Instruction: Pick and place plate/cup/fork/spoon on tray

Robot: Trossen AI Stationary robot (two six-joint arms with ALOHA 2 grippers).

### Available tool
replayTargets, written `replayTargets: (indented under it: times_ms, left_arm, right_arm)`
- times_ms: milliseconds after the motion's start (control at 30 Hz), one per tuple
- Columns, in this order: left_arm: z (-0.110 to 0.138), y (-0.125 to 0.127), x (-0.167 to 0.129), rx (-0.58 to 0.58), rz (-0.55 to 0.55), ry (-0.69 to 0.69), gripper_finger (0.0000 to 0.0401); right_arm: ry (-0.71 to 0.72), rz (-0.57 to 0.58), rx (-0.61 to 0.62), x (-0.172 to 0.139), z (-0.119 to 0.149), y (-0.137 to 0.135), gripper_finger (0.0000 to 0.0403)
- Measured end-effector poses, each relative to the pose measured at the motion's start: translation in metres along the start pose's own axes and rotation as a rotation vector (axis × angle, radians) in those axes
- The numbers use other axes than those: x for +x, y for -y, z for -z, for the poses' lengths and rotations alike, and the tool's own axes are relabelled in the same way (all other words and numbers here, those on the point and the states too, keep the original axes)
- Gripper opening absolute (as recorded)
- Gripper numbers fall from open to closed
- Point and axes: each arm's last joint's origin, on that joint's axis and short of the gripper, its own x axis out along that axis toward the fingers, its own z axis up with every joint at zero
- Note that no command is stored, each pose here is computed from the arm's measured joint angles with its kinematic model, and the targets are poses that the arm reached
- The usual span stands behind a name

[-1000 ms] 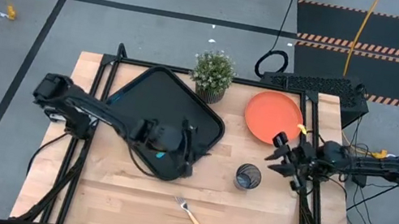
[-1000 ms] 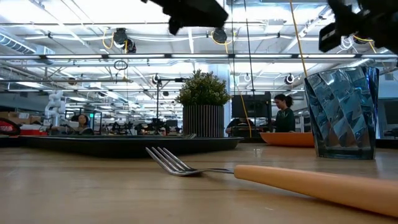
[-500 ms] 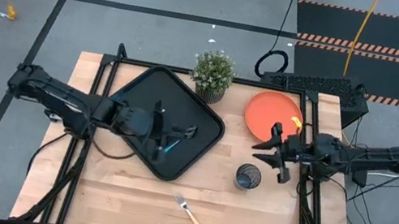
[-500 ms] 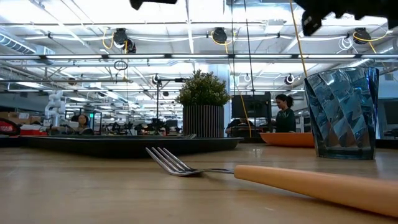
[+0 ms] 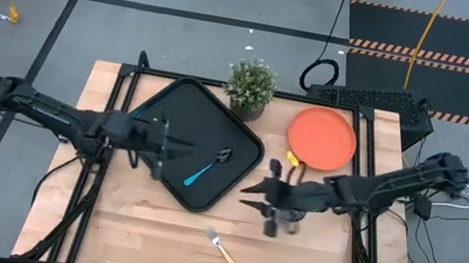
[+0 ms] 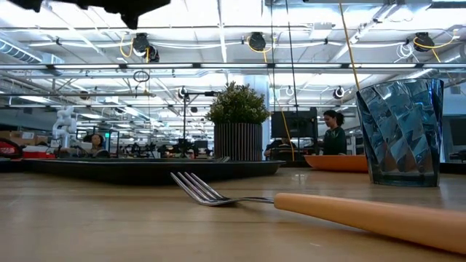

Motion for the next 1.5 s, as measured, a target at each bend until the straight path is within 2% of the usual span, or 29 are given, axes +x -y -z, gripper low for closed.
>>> replayTargets:
  times_ms: [100, 167, 300, 433, 667, 833, 1033, 1233, 1500]
  left_arm:
    - [0.007, -0.004, -0.012, 0.010, 0.014, 0.036, 0.0097]
    - [0.013, -0.004, -0.018, 0.012, 0.034, 0.054, 0.0097]
    - [0.021, -0.003, -0.022, 0.014, 0.063, 0.109, 0.0097]
    - [0.028, -0.001, -0.022, 0.009, 0.068, 0.129, 0.0097]
    - [0.037, 0.002, -0.023, -0.002, 0.119, 0.104, 0.0097]
    - [0.040, 0.006, -0.023, 0.012, 0.154, 0.070, 0.0097]
    - [0.041, 0.007, -0.023, 0.004, 0.162, 0.059, 0.0097]
    - [0.041, 0.007, -0.023, 0.004, 0.163, 0.059, 0.0097]
    - [0.041, 0.007, -0.023, 0.004, 0.163, 0.057, 0.0097]
  right_arm:
    - [-0.117, 0.030, 0.111, 0.014, -0.017, -0.007, 0.0105]
    - [-0.201, 0.056, 0.198, 0.025, -0.019, -0.011, 0.0105]
    - [-0.323, 0.023, 0.411, 0.044, -0.018, -0.019, 0.0105]
    - [-0.437, 0.002, 0.559, 0.071, 0.003, -0.025, 0.0105]
    - [-0.565, 0.019, 0.708, 0.110, 0.038, -0.033, 0.0105]
    - [-0.628, -0.058, 0.840, 0.133, 0.056, -0.045, 0.0105]
    - [-0.799, -0.095, 0.916, 0.146, 0.089, -0.070, 0.0105]
    - [-0.805, -0.073, 0.934, 0.143, 0.098, -0.088, 0.0105]
    - [-0.777, -0.009, 0.893, 0.137, 0.103, -0.098, 0.0105]
